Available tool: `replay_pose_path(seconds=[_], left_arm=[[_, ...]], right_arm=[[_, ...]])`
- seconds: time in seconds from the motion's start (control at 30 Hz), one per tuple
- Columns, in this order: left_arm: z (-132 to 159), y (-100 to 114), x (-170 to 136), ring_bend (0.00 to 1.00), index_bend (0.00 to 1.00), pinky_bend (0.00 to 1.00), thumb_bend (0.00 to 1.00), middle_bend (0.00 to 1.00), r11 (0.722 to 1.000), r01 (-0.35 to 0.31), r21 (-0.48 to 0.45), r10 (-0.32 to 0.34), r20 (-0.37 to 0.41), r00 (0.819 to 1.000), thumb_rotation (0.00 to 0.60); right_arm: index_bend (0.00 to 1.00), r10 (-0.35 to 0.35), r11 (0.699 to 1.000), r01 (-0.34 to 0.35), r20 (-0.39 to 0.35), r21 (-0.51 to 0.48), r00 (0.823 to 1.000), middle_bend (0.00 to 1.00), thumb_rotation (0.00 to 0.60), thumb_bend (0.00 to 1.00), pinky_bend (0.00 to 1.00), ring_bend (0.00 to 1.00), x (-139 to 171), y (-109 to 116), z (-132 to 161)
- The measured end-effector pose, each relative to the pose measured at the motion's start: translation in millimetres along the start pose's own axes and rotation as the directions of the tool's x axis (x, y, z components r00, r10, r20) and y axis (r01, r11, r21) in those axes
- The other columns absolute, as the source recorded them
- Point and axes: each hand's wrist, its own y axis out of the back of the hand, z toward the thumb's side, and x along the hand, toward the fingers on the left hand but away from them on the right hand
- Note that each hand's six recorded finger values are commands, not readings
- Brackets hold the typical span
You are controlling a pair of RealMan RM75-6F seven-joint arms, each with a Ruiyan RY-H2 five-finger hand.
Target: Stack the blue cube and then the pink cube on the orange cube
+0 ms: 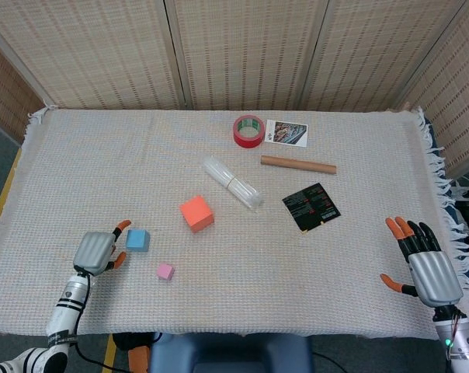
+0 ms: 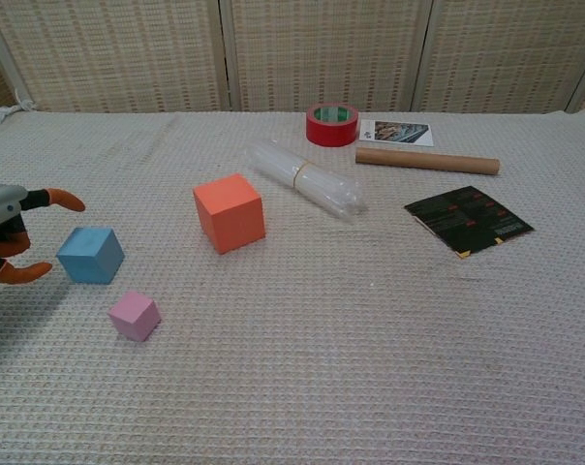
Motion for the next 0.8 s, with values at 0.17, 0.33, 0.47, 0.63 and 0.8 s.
replay_pose_path(seconds=[0.17, 0.33, 0.47, 0.63, 0.8], left_arm=[[5.6, -5.2, 6.5, 0.97, 0.21, 1.00, 0.34, 1.00, 1.000, -0.002, 0.010, 0.002, 0.005, 1.000, 0.600], [9.3, -9.6, 9.6, 0.98, 0.28, 1.00, 0.34, 1.00, 1.000, -0.002, 0.018, 0.002, 0.010, 1.000, 0.600], [9.8, -12.1, 13.0, 0.99, 0.34, 1.00, 0.34, 1.00, 1.000, -0.012, 0.020, 0.012, 0.001, 1.000, 0.600], [12.0, -8.8, 14.8, 1.00, 0.48, 1.00, 0.34, 1.00, 0.998, -0.056, -0.016, 0.056, -0.007, 0.998, 0.600], [15.7, 0.5, 12.1, 1.00, 0.52, 1.00, 0.34, 1.00, 0.986, -0.129, -0.107, 0.128, -0.010, 0.992, 0.600]], right_arm=[[0.00, 0.003, 1.000, -0.003, 0.004, -0.004, 1.000, 0.00, 0.499, 0.09, 0.00, 0.00, 0.7, 1.1, -1.1], [0.00, 0.009, 1.000, -0.009, 0.003, -0.005, 1.000, 0.00, 0.499, 0.09, 0.00, 0.00, 1.1, 0.7, -1.1], [0.00, 0.011, 1.000, -0.011, 0.001, -0.004, 1.000, 0.00, 0.498, 0.09, 0.00, 0.00, 1.8, 0.7, -0.3], [0.00, 0.013, 1.000, -0.013, 0.003, -0.004, 1.000, 0.00, 0.499, 0.09, 0.00, 0.00, 2.1, 0.6, -0.3], [0.00, 0.015, 1.000, -0.015, 0.002, -0.006, 1.000, 0.00, 0.498, 0.09, 0.00, 0.00, 2.4, 0.6, -0.1]])
